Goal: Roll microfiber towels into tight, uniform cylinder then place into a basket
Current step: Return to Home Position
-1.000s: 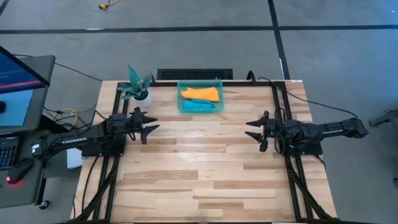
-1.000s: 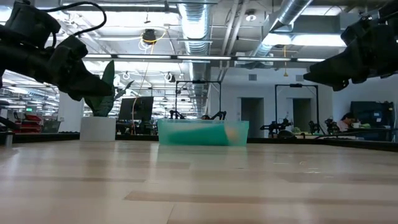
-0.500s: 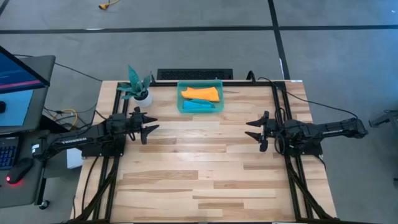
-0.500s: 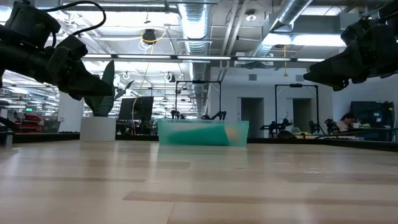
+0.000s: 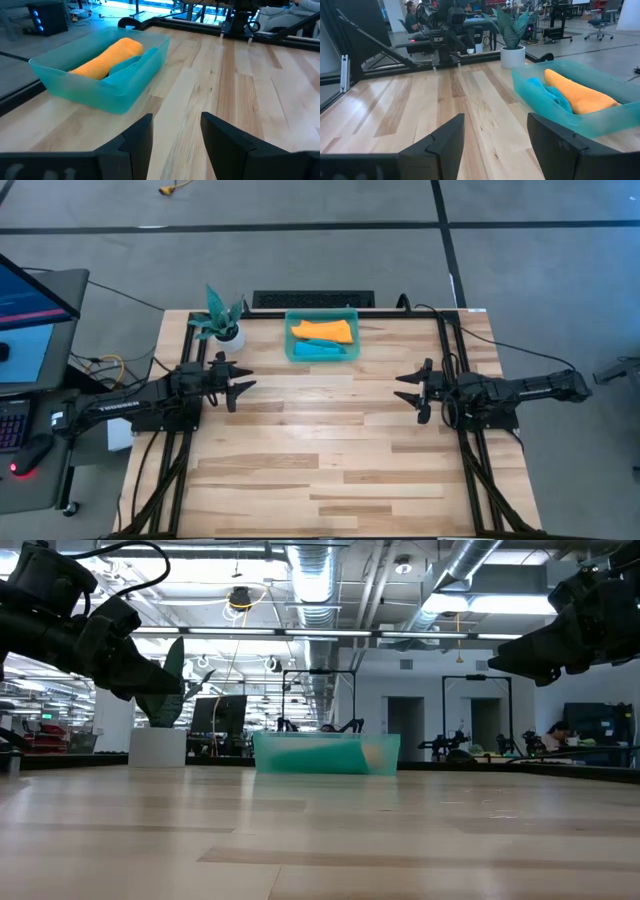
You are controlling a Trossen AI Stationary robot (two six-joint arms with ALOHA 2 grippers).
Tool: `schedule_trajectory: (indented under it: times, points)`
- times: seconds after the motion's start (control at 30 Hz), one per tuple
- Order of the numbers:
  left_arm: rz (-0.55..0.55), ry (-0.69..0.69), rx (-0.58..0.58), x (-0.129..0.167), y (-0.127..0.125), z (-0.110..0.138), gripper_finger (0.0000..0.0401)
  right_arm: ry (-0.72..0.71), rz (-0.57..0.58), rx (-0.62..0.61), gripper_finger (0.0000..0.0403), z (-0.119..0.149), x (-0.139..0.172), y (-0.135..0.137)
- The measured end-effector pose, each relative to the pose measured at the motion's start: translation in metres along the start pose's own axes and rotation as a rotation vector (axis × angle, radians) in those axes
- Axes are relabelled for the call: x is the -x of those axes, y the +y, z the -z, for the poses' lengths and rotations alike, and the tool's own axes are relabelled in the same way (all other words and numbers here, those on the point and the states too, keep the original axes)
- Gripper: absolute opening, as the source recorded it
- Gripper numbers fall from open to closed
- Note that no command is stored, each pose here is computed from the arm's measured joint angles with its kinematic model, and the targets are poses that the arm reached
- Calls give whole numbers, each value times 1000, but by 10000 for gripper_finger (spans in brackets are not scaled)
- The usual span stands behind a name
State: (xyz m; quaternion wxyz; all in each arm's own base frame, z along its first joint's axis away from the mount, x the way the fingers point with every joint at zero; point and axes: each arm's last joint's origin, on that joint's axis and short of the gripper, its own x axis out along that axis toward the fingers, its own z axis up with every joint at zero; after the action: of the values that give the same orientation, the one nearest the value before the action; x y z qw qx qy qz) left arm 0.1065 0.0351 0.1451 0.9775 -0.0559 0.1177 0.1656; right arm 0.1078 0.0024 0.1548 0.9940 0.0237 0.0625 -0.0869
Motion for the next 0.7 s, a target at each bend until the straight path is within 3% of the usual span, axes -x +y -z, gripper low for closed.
schedule_trajectory:
  times: [0.7]
  points:
    - [0,1,-5,0,0,0,158,0,0,0,237,0,0,0]
